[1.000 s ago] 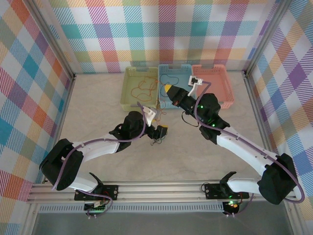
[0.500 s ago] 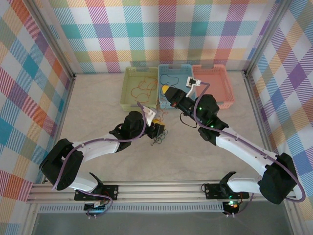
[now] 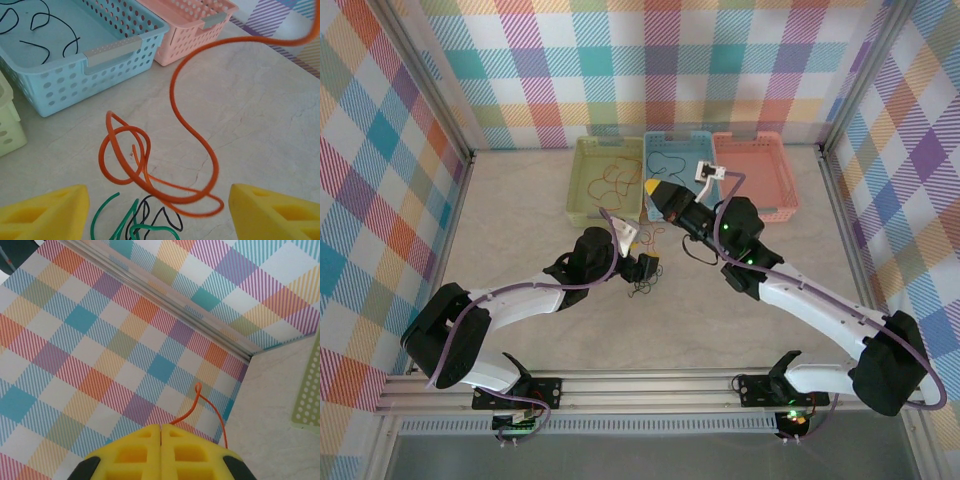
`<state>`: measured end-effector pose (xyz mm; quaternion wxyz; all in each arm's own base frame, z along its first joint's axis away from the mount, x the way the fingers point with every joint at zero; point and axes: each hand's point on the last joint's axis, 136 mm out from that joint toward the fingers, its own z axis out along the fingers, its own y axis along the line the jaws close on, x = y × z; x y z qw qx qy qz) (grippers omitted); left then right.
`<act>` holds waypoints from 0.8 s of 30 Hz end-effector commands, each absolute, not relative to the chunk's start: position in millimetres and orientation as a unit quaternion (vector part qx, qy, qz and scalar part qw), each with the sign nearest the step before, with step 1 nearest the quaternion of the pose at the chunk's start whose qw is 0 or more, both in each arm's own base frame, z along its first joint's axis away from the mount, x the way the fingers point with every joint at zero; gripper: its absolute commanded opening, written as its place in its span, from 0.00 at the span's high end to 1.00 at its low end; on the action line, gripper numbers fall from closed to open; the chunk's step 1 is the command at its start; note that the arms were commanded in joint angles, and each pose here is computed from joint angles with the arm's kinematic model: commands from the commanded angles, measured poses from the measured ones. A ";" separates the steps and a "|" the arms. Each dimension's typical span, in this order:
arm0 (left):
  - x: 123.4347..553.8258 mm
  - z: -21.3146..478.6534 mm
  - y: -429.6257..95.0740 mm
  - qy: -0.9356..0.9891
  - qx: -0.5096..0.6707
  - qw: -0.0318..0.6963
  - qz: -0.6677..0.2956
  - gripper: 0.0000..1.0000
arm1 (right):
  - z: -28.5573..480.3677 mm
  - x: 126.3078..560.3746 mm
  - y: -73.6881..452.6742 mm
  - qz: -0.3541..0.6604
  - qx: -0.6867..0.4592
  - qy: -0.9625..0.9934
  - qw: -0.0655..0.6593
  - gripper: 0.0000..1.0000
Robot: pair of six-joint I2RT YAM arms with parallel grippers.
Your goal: Untangle the cables
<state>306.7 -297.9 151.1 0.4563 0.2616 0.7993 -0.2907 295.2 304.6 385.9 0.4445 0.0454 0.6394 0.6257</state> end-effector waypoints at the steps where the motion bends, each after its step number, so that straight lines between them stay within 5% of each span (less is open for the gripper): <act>1: 314.5 164.9 -299.4 0.792 0.247 0.475 -0.292 0.25 | 403.0 289.9 301.6 0.651 0.065 0.607 0.451 1.00; 24: 304.4 189.5 -283.4 0.725 0.237 0.569 -0.308 0.25 | 415.3 281.2 318.5 0.675 0.123 0.590 0.426 1.00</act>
